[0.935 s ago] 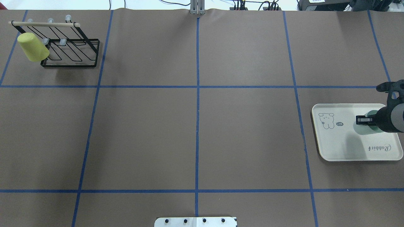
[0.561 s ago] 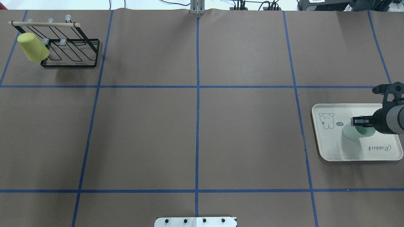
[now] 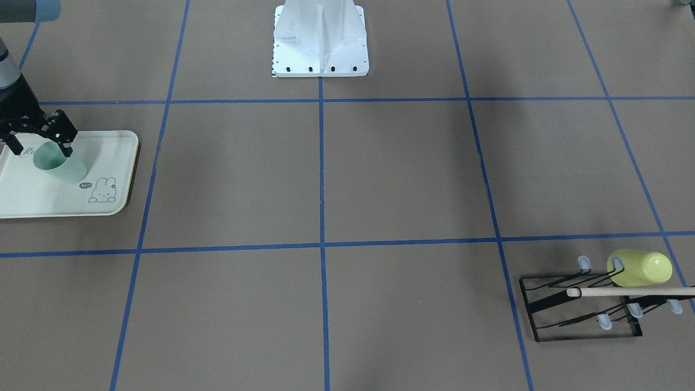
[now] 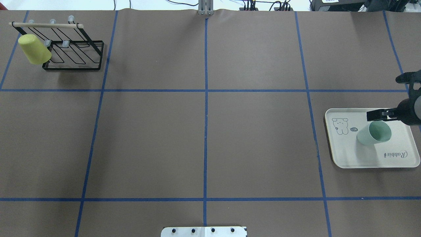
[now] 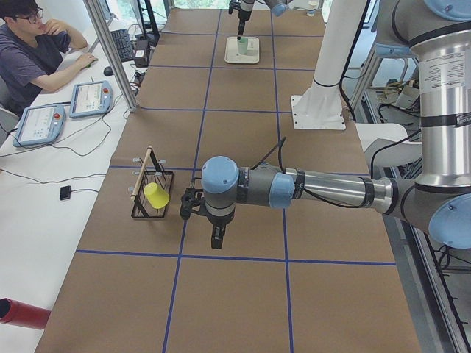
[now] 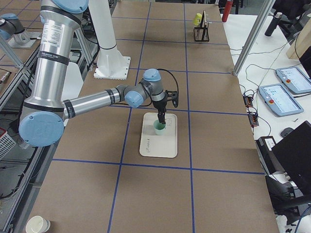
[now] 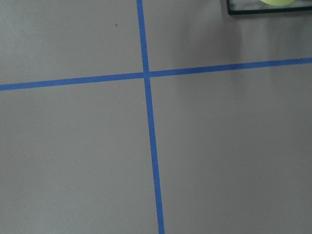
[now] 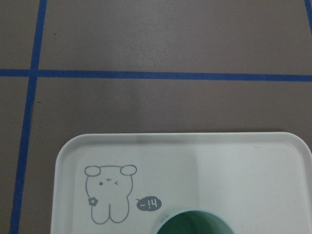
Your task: Left arm grabs green cup and hands to right arm on tray
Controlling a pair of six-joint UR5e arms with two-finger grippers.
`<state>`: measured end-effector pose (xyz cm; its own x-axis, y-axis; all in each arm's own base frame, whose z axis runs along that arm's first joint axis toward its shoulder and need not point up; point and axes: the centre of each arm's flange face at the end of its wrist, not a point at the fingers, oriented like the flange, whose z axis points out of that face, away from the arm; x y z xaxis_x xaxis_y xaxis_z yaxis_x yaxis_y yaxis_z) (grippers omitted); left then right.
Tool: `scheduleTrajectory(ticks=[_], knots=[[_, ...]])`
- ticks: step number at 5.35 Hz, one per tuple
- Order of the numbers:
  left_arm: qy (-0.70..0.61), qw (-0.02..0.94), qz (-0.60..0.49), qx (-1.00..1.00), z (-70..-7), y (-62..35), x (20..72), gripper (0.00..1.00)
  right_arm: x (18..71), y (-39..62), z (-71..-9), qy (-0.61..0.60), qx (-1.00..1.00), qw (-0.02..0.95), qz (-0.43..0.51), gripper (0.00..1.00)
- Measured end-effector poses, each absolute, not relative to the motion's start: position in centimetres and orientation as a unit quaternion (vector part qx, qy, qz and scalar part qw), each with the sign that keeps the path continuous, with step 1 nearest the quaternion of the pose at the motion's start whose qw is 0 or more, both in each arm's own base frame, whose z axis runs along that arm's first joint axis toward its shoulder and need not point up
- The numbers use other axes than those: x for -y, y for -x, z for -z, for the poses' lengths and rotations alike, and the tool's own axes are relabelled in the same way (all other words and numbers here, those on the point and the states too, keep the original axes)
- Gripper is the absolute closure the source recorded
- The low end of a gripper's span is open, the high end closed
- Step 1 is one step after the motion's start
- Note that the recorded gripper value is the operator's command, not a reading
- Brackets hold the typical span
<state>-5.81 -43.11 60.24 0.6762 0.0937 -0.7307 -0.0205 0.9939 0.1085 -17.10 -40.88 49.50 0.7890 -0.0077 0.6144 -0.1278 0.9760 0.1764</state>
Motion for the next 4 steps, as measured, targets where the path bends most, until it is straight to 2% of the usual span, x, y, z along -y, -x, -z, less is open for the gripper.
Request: scheduleTrajectory(ticks=[2,4], knots=[[-0.041,0.914,-0.029,-0.402,-60.7,5.8,42.8,0.00,45.1,8.4,-50.2,-0.080,0.317,0.944,0.047,0.00],[-0.043,0.914,-0.032,-0.402,-60.6,5.8,42.7,0.00,45.9,-1.4,-56.3,-0.068,0.336,0.934,0.102,0.00]])
